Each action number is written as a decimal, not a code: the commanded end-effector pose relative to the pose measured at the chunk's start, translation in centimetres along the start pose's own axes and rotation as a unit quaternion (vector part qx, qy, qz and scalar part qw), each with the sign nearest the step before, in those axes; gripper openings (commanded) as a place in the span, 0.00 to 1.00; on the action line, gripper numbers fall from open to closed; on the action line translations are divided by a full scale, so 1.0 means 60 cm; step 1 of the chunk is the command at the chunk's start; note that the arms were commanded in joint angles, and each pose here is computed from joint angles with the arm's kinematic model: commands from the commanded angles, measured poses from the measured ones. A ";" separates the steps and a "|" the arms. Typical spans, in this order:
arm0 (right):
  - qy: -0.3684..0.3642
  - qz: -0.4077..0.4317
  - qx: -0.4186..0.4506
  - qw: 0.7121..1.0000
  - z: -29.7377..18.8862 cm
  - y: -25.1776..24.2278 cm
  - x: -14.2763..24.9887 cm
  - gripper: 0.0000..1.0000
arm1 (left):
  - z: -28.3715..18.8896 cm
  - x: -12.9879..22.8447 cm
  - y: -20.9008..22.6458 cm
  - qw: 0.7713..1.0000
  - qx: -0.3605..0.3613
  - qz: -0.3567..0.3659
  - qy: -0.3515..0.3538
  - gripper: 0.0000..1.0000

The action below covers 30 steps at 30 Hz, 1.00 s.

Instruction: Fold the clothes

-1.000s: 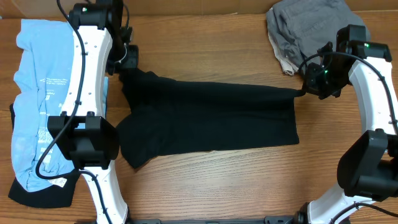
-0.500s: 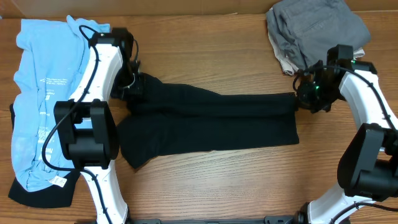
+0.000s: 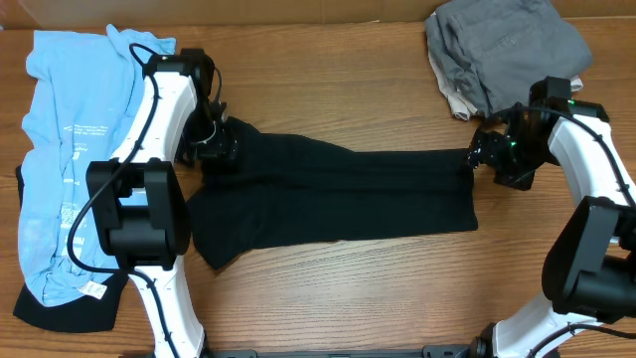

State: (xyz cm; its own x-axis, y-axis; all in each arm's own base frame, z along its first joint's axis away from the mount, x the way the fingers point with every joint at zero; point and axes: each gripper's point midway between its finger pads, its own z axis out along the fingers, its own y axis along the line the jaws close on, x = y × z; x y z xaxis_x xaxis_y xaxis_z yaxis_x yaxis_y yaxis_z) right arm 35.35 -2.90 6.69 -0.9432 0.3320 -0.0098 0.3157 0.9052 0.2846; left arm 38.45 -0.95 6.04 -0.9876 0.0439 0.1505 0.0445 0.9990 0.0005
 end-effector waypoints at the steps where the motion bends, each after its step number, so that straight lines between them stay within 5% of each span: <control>1: 0.011 0.009 -0.015 1.000 0.002 0.001 0.009 0.89 | -0.097 -0.049 0.002 0.997 0.000 0.004 -0.081 0.86; 7: 0.012 0.020 -0.036 0.999 0.003 0.013 0.009 0.97 | -0.289 -0.103 -0.019 0.969 0.034 0.010 -0.244 0.99; 12: 0.013 0.020 -0.037 0.999 0.006 0.012 0.011 0.97 | -0.386 -0.099 -0.053 0.943 0.087 0.032 -0.319 1.00; 30: 0.016 -0.023 -0.010 1.000 0.058 -0.017 0.034 0.94 | -0.400 -0.090 -0.065 0.939 0.105 0.044 -0.323 0.99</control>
State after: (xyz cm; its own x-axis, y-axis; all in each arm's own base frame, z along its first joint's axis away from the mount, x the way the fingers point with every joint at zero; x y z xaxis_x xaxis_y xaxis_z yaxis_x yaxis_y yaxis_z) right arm 33.67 -2.17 3.66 -0.9501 0.3115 0.0189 0.3011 0.8988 0.3186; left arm 47.40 -4.90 28.10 -0.8803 0.0452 -0.4723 0.1452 0.9734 -0.1775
